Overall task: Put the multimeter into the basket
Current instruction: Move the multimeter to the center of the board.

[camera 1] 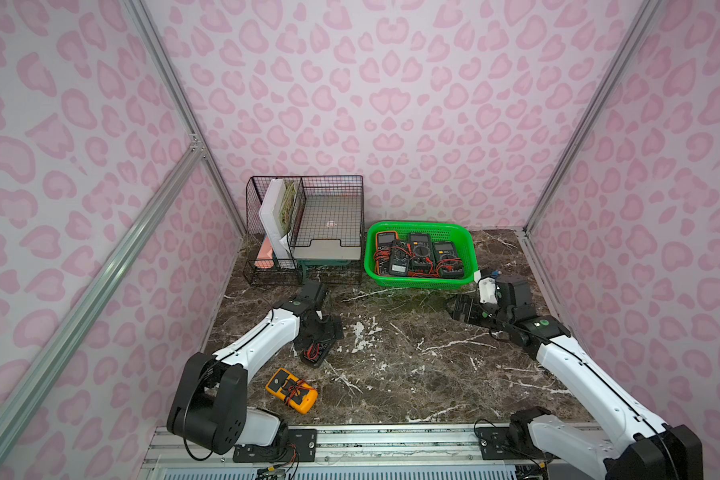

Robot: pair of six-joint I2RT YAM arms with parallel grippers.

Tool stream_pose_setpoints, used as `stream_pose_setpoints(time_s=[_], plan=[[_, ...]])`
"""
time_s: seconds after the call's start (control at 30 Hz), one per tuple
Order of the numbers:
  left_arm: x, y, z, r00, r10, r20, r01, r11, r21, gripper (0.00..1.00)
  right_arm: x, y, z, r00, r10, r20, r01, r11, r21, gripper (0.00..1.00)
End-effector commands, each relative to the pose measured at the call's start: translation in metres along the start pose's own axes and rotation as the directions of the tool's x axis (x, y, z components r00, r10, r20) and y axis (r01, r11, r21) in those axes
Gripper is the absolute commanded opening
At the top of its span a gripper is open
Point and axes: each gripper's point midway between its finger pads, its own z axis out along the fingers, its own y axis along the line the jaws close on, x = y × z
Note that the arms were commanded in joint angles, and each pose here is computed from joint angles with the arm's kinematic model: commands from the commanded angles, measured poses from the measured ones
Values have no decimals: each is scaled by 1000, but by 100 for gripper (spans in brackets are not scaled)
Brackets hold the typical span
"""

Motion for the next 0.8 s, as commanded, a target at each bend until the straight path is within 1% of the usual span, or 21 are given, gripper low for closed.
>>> stream_pose_setpoints(time_s=[0.0, 0.23, 0.43, 0.77], plan=[[5, -16, 0, 1000, 10, -13, -9, 998, 61, 98, -7, 3, 0, 1000, 2, 23, -2, 1000, -5, 99], [25, -36, 11, 999, 36, -34, -33, 996, 77, 98, -13, 4, 4, 1000, 2, 26, -2, 1000, -7, 99], [25, -54, 5, 996, 80, -25, -78, 994, 81, 98, -15, 6, 7, 1000, 5, 20, -5, 1000, -12, 99], [15, -41, -8, 990, 138, -19, -139, 988, -63, 99, -17, 8, 5, 1000, 12, 5, -12, 1000, -3, 99]])
